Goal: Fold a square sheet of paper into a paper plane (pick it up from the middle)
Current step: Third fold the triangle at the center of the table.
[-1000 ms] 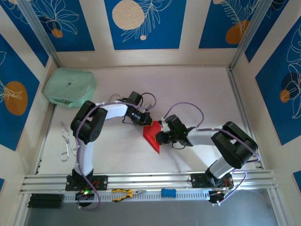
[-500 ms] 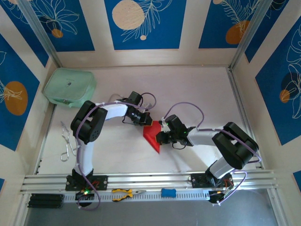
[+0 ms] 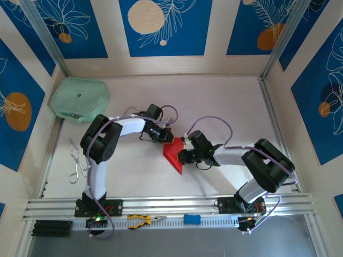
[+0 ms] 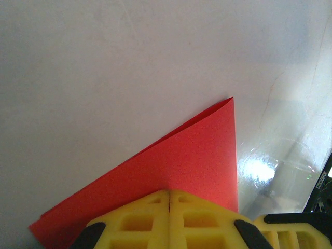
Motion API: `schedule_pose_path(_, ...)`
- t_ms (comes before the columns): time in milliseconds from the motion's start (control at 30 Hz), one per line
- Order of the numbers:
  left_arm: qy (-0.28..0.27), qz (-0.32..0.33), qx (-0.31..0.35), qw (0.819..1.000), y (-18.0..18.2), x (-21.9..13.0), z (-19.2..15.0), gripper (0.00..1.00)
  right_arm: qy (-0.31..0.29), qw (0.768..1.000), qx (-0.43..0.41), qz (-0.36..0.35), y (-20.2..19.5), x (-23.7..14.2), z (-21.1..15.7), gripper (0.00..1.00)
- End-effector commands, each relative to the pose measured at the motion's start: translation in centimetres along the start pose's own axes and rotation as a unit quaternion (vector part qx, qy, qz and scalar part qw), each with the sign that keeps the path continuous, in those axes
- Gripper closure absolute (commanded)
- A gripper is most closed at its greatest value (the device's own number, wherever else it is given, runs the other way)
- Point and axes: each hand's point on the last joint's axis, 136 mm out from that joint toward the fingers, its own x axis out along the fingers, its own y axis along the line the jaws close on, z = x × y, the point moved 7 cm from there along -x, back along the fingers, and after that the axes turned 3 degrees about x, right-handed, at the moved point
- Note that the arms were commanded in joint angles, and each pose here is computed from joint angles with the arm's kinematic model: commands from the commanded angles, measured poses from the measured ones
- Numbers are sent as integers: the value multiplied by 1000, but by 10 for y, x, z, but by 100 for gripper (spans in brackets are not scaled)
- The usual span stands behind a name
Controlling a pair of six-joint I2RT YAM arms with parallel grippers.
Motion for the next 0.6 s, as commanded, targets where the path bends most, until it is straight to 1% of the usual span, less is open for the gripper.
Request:
schedule_pose_path(0, 28, 33, -15, 999, 11, 3, -17, 92, 1, 1000, 5, -15, -2, 2, 3, 100)
schedule_pose_path(567, 26, 35, -15, 999, 10, 2, -15, 92, 3, 999, 18, -31, -11, 3, -5, 100)
